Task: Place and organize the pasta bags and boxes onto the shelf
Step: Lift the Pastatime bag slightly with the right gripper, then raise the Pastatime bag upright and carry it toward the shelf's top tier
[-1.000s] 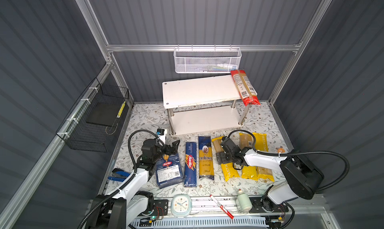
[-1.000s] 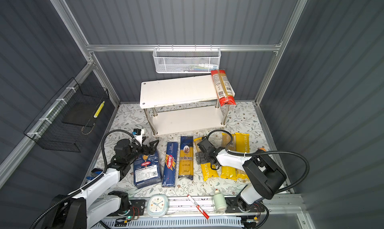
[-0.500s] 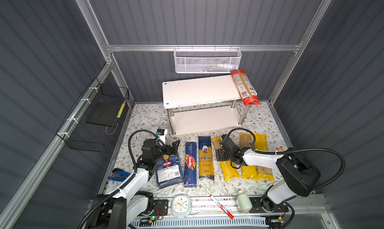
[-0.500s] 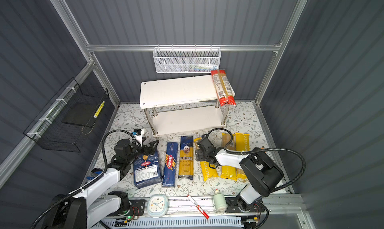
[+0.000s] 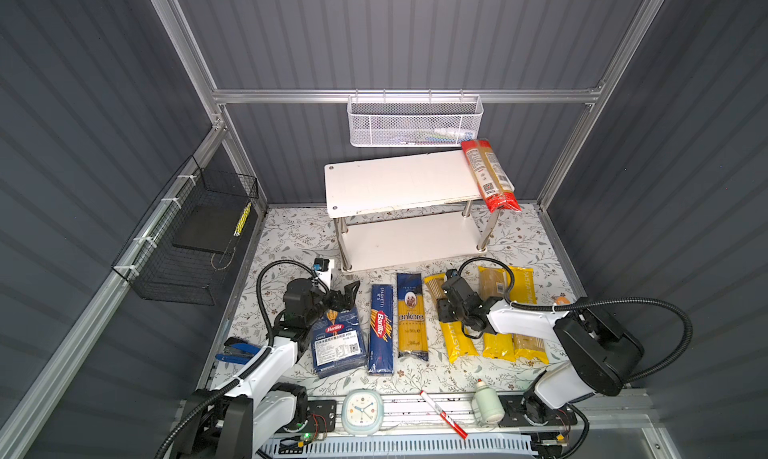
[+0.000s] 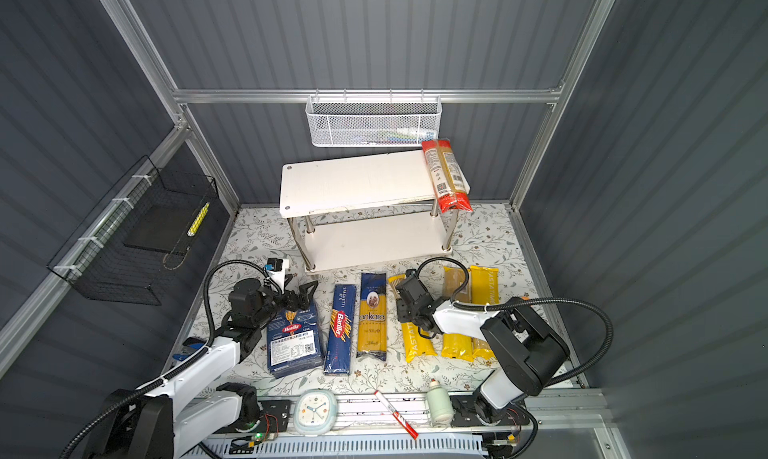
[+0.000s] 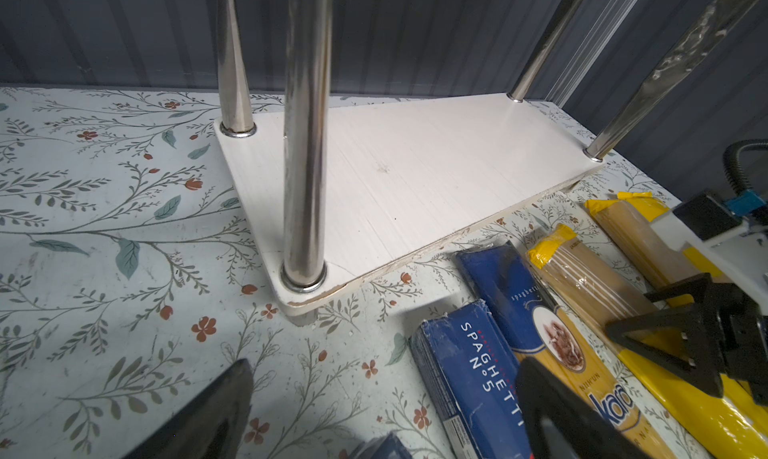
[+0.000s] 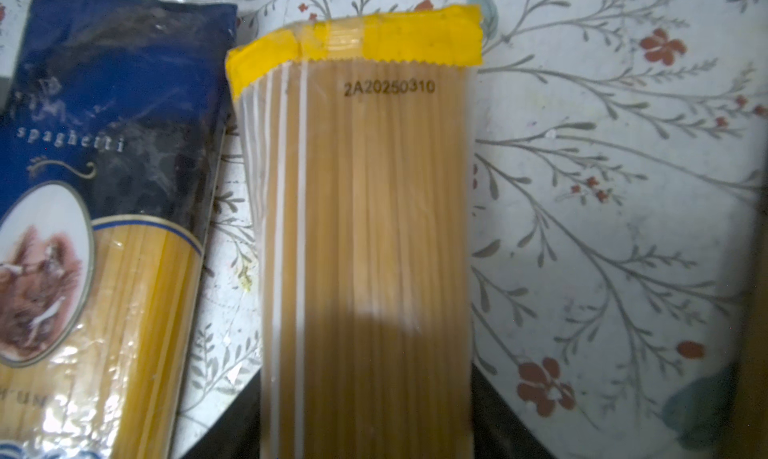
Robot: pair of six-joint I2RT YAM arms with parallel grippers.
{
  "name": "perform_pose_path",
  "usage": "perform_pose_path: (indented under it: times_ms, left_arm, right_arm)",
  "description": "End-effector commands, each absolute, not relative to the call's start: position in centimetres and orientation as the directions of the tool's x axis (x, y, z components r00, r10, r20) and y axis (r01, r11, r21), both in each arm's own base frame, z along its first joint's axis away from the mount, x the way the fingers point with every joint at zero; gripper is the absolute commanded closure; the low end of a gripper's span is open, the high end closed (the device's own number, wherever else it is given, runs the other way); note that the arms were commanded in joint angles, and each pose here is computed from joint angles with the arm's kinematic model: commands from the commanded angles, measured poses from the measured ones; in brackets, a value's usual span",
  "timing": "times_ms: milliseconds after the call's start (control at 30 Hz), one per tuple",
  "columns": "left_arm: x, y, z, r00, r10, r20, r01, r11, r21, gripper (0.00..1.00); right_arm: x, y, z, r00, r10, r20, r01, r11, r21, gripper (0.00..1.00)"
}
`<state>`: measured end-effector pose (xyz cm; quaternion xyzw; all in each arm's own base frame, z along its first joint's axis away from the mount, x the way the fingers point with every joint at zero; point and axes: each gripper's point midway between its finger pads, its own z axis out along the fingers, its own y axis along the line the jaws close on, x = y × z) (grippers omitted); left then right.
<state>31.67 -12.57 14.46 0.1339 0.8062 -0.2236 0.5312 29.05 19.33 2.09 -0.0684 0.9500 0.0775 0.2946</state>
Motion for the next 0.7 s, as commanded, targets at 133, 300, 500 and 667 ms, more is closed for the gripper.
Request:
perform_pose_path:
  times_ms: [133, 300, 500, 667]
  left_arm:
    - [31.7, -13.0, 14.9, -0.390, -0.014, -0.921, 0.479, 0.851, -0.216, 0.01]
    - [31.7, -13.1, 15.0, -0.388, -0.011, -0.922, 0.487, 0.846, -0.215, 0.01]
    - [31.4, -13.6, 15.0, -0.392, -0.002, -0.920, 0.514, 0.829, -0.221, 0.01]
    - [31.1, -14.7, 16.2, -0.382, -0.017, -0.924, 0.569, 0.784, -0.249, 0.01]
  right_arm:
    - [27.5, 18.9, 3.1, -0.832, -0.039, -0.554, -0.148, 0.977, 0.155, 0.51]
    - [27.8, 18.6, 4.8, -0.801, -0.023, -0.598, -0.149, 0.976, 0.161, 0.61]
    - [28.6, 18.7, 7.0, -0.763, 0.002, -0.646, -0.148, 0.973, 0.177, 0.66]
    - [28.9, 18.9, 9.1, -0.736, 0.009, -0.677, -0.165, 0.968, 0.192, 0.68]
